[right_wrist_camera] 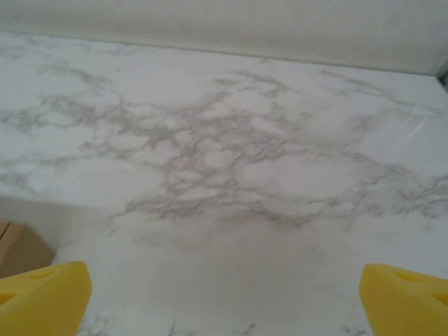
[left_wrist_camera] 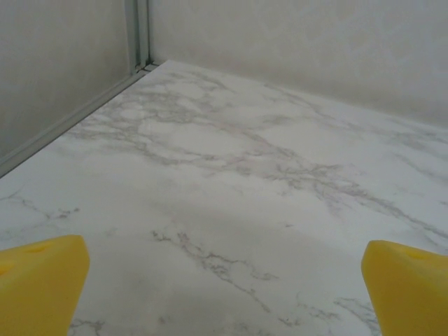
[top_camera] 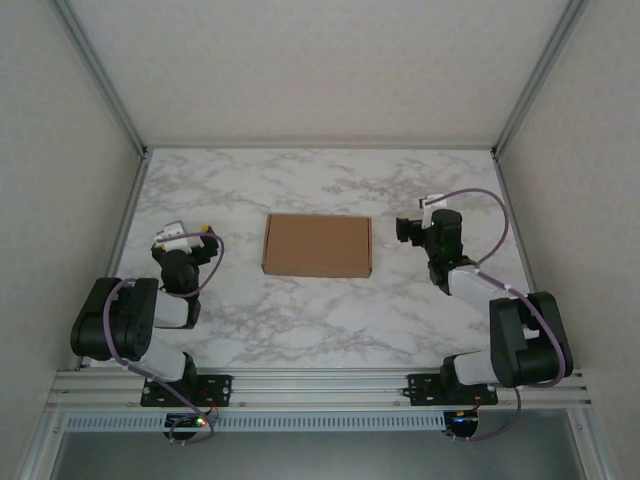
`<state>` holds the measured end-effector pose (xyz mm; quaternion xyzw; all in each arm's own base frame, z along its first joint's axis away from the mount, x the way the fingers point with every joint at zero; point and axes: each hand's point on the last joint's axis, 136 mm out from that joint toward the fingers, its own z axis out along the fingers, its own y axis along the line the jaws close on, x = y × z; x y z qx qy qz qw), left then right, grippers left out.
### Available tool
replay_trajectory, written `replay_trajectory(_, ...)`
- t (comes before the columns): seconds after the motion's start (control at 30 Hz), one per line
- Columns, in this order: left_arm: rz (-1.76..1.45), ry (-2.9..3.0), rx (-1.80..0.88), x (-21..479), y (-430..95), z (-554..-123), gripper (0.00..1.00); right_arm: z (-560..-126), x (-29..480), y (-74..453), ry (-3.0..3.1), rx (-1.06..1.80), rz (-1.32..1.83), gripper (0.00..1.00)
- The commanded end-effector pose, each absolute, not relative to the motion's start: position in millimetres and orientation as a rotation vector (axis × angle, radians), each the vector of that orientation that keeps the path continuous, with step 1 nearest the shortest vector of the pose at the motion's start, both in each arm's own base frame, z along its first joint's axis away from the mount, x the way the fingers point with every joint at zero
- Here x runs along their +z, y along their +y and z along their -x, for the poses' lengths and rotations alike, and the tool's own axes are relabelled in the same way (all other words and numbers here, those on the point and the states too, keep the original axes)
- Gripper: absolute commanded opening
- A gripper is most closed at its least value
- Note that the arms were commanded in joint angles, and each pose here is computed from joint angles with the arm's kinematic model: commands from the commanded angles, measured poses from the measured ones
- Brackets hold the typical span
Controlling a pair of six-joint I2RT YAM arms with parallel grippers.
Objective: Fold the paper box
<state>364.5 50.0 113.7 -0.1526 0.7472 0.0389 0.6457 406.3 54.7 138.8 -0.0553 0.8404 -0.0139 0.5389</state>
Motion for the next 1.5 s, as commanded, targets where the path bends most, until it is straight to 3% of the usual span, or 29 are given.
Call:
replay_trajectory(0.0, 0.311, 1.643, 0.068, 131, 46, -371, 1.0, -407, 118, 24, 2.06, -0.128, 0.01, 0.99)
replay_trajectory(0.13, 0.311, 1.642, 0.068, 131, 47, -371, 1.0, -388, 86, 13, 1.948, 0.038, -0.044, 0.99)
replay_trajectory(0.33, 0.311, 1.641, 0.068, 131, 46, -372, 1.0, -388, 84, 39, 1.957, 0.183, 0.123, 0.99)
replay_trajectory(1.47, 0.308, 1.643, 0.058, 131, 47, -371, 0.99, -393, 82, 29, 1.978, 0.107, 0.064, 0.99)
